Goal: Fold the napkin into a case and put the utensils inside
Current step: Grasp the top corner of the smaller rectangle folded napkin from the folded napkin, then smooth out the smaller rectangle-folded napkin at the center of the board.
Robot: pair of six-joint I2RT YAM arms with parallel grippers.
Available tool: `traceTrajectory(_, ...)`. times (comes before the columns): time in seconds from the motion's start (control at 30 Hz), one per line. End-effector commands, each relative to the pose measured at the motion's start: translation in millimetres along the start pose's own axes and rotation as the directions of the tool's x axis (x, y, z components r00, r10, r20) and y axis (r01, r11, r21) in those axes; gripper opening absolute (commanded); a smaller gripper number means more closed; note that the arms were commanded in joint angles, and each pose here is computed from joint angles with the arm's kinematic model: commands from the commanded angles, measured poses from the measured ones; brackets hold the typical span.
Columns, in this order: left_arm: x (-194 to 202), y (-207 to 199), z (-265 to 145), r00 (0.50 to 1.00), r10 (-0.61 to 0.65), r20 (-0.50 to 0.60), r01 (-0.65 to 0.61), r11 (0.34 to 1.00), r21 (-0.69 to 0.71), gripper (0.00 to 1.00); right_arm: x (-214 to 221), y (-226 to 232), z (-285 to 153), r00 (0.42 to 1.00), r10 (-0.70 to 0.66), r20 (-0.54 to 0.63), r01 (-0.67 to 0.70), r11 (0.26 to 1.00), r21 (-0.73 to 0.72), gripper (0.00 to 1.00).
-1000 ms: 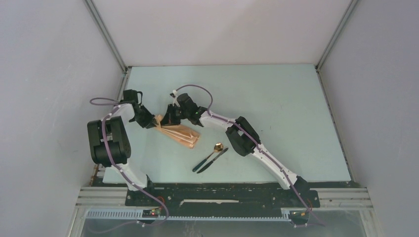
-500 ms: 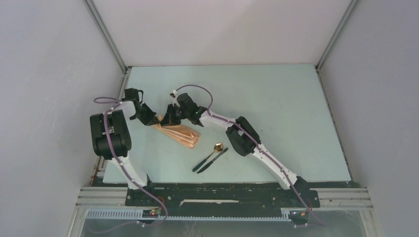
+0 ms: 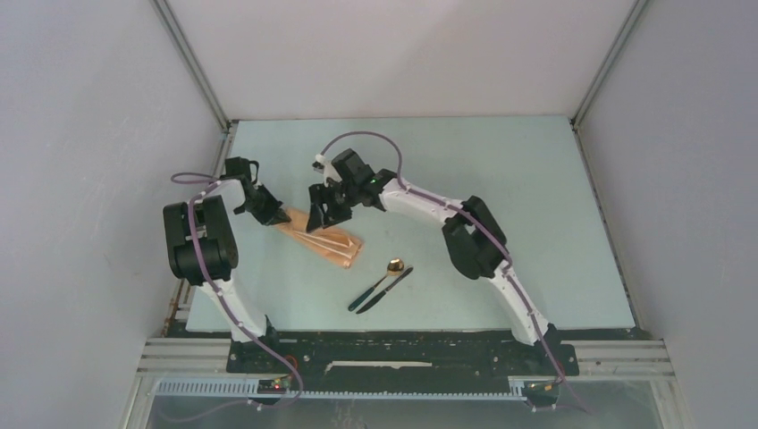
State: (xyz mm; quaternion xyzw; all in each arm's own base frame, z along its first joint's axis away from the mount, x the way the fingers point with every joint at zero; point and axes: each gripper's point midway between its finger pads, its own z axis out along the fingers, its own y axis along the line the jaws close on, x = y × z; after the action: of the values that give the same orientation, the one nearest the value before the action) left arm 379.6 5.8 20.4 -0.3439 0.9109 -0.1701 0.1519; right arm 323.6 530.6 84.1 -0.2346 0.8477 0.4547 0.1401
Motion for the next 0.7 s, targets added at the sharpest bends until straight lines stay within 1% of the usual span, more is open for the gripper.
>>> traceTrajectory(0.0,10.5,16.5,9.3,0.999,0.029,-0.04,-0.031,0.998,-0.061,0.11,5.7,23.4,-67.1,0.929,-0.365,-0.055,0.367,0.929,0.044,0.68)
traceTrajectory(0.07,11.3,16.1,9.7,0.999,0.03,-0.042,-0.032,0.998,-0.059,0.11,14.1,8.6,-74.2,0.861,-0.495,-0.117,0.507,0.852,0.13,0.68)
traceTrajectory(0.1,10.9,16.2,9.7,0.999,0.028,-0.04,-0.031,0.998,-0.059,0.11,15.9,3.8,-77.2,0.818,-0.555,-0.151,0.574,0.802,0.165,0.67)
traceTrajectory(0.17,10.4,15.7,9.4,0.999,0.03,-0.039,-0.033,0.998,-0.057,0.11,15.4,-0.2,-80.9,0.747,-0.635,-0.199,0.665,0.712,0.225,0.66)
traceTrajectory(0.2,9.7,15.7,9.1,0.999,0.032,-0.037,-0.034,0.998,-0.058,0.12,15.6,1.0,-81.5,0.711,-0.669,-0.215,0.703,0.676,0.222,0.65)
traceTrajectory(0.33,8.7,15.0,9.5,0.999,0.034,-0.036,-0.036,0.998,-0.057,0.12,19.4,-5.7,-75.7,0.645,-0.71,-0.283,0.764,0.591,0.259,0.61)
traceTrajectory(0.47,8.2,15.2,9.9,0.999,0.034,-0.035,-0.036,0.998,-0.058,0.12,30.1,-1.7,-61.8,0.58,-0.75,-0.317,0.814,0.525,0.246,0.56)
traceTrajectory(0.67,9.1,14.8,9.9,0.999,0.034,-0.039,-0.036,0.998,-0.055,0.14,39.0,-6.1,-42.0,0.536,-0.758,-0.371,0.844,0.476,0.246,0.58)
